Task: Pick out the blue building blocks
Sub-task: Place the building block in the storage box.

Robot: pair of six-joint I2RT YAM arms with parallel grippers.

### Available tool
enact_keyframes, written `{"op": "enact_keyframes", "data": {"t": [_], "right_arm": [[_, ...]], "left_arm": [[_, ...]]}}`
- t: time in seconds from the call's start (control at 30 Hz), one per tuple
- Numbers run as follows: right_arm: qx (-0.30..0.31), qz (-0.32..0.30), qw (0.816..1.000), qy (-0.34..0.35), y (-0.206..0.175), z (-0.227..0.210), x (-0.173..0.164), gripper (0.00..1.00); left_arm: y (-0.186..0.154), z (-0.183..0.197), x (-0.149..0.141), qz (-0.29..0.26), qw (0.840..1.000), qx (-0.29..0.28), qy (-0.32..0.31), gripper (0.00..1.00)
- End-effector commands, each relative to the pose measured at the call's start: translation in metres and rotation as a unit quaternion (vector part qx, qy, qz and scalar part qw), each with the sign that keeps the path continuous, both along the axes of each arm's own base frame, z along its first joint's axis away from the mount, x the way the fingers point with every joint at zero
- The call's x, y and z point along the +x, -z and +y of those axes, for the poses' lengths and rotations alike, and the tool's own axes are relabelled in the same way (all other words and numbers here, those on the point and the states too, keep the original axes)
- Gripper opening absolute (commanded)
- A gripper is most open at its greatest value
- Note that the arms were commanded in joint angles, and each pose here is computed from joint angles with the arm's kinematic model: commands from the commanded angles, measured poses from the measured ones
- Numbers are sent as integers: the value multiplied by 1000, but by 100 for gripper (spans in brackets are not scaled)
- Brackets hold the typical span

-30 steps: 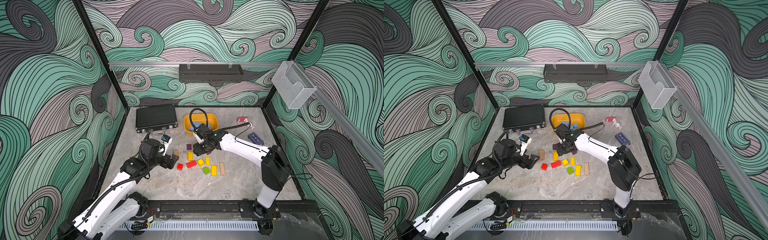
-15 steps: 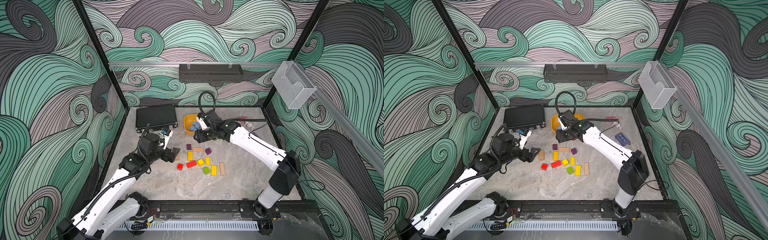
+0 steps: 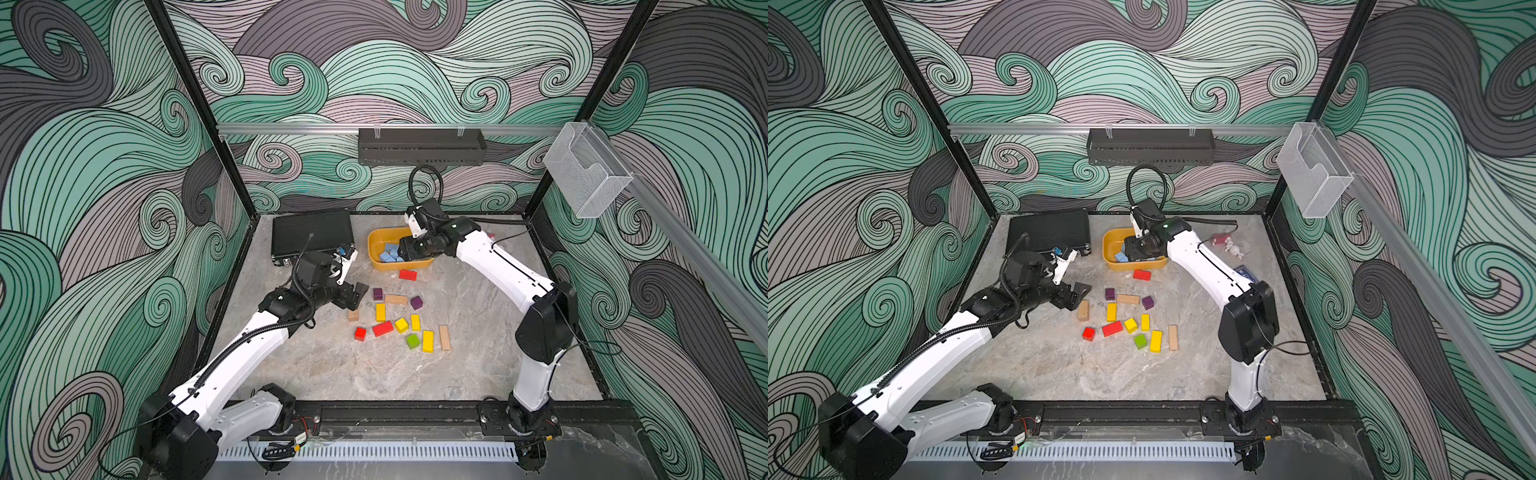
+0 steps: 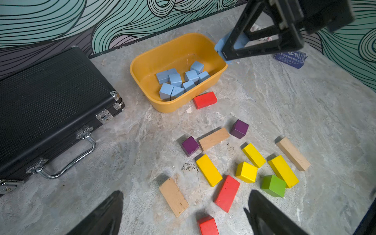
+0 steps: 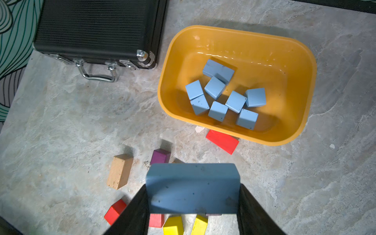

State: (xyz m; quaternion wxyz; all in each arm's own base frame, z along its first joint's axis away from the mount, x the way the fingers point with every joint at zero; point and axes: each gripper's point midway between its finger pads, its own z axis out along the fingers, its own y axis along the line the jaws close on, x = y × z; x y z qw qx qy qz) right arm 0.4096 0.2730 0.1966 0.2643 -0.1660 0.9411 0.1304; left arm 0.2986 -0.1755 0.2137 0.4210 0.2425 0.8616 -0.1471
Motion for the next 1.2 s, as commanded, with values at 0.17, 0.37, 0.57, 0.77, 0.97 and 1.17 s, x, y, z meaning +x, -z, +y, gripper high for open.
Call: {"op": "enact_keyframes", "data": {"t": [0.17, 0.37, 0.57, 0.77, 0.97, 1.17], "right_arm": [[-8, 10, 1000, 9, 18, -7, 40, 0], [-8, 20, 1000, 14, 39, -9, 73, 0], [-12, 19, 999, 26, 58, -14, 102, 0], [-11, 20, 999, 38, 76, -19, 124, 0], [-12, 21, 999, 45, 93, -21, 140, 0], [-10, 30, 998, 56, 116, -19, 151, 0]], "left_arm": [[-16, -16, 32, -29, 999, -20, 11, 95], [-3, -20, 50, -8, 1000, -22, 1, 95], [8, -20, 66, 22, 999, -23, -7, 95], [13, -17, 76, 28, 999, -28, -16, 95], [31, -14, 84, 47, 998, -24, -25, 95], [40, -11, 88, 59, 998, -21, -30, 95]]}}
